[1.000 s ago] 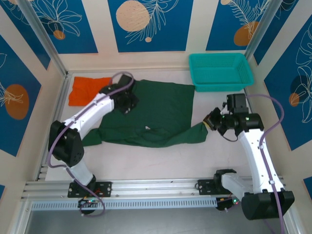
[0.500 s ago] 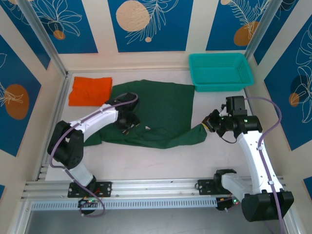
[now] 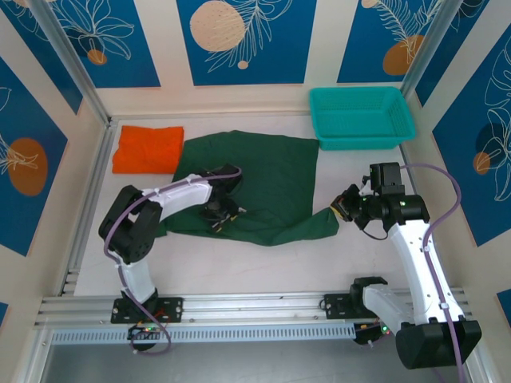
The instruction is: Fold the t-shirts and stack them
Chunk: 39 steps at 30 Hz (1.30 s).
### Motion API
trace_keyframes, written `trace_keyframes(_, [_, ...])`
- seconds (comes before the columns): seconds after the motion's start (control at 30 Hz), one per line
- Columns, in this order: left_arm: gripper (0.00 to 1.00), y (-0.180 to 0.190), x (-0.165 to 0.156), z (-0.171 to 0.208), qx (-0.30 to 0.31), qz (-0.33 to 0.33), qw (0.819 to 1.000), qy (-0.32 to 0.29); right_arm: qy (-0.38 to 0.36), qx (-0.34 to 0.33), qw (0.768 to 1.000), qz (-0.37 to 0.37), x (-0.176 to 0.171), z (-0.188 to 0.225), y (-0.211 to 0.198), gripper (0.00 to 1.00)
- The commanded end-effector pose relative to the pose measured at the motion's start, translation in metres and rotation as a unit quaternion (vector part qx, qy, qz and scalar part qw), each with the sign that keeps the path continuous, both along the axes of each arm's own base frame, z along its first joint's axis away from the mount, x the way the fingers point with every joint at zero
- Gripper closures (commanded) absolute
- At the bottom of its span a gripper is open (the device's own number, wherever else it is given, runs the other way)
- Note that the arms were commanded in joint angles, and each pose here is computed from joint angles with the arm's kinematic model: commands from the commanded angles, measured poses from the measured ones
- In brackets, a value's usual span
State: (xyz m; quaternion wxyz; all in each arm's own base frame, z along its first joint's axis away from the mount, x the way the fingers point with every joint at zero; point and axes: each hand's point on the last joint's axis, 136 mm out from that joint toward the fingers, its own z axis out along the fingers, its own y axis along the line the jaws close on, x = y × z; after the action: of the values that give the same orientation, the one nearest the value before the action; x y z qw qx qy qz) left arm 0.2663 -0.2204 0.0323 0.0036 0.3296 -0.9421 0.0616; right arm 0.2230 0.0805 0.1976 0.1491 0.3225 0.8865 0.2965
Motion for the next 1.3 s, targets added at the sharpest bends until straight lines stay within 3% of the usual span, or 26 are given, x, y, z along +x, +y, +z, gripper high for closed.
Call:
trace_keyframes(0.0, [0.57,0.000,-0.005,0.001,0.009,0.021,1.000,0.011,0.005,0.004,1.000,0.008,-0.007,0.001,0.003,1.00])
trace_keyframes(0.13, [0.65,0.002,-0.010,-0.002,0.011,0.018,1.000,0.015,0.007,0.006,1.000,0.006,-0.007,-0.001,0.003,1.00])
trace_keyframes(0.23, [0.53,0.004,-0.013,0.001,0.012,0.013,1.000,0.014,0.006,0.006,1.000,0.006,-0.006,0.001,0.003,1.00])
trace_keyframes(0.3, [0.51,0.009,-0.014,0.007,0.025,0.007,1.000,0.008,0.006,0.004,1.000,0.007,-0.007,0.000,0.003,1.00])
trace_keyframes(0.6, [0.64,0.014,-0.028,0.000,0.041,0.000,0.999,0.017,0.005,0.006,1.000,0.005,-0.006,0.001,0.003,1.00])
trace_keyframes(0.73, [0.77,0.017,-0.031,-0.003,0.054,-0.010,0.998,0.023,0.005,0.002,1.000,0.005,-0.006,0.001,0.002,1.00])
trace_keyframes(0.87, [0.98,0.025,-0.028,0.006,0.068,-0.016,0.998,0.007,0.004,0.002,1.000,0.005,-0.006,0.003,0.002,1.00])
trace_keyframes(1.03, [1.00,0.039,0.005,0.051,0.075,-0.038,0.995,-0.054,-0.004,-0.002,1.000,0.005,-0.004,0.008,0.001,1.00])
trace_keyframes(1.17, [1.00,0.030,0.065,0.110,0.018,-0.070,0.988,-0.138,-0.029,-0.001,1.000,0.006,0.012,0.025,0.001,1.00])
trace_keyframes(1.27, [1.00,0.005,0.123,0.176,-0.042,-0.122,0.967,-0.221,-0.068,0.004,0.998,0.009,0.036,0.057,0.001,1.00])
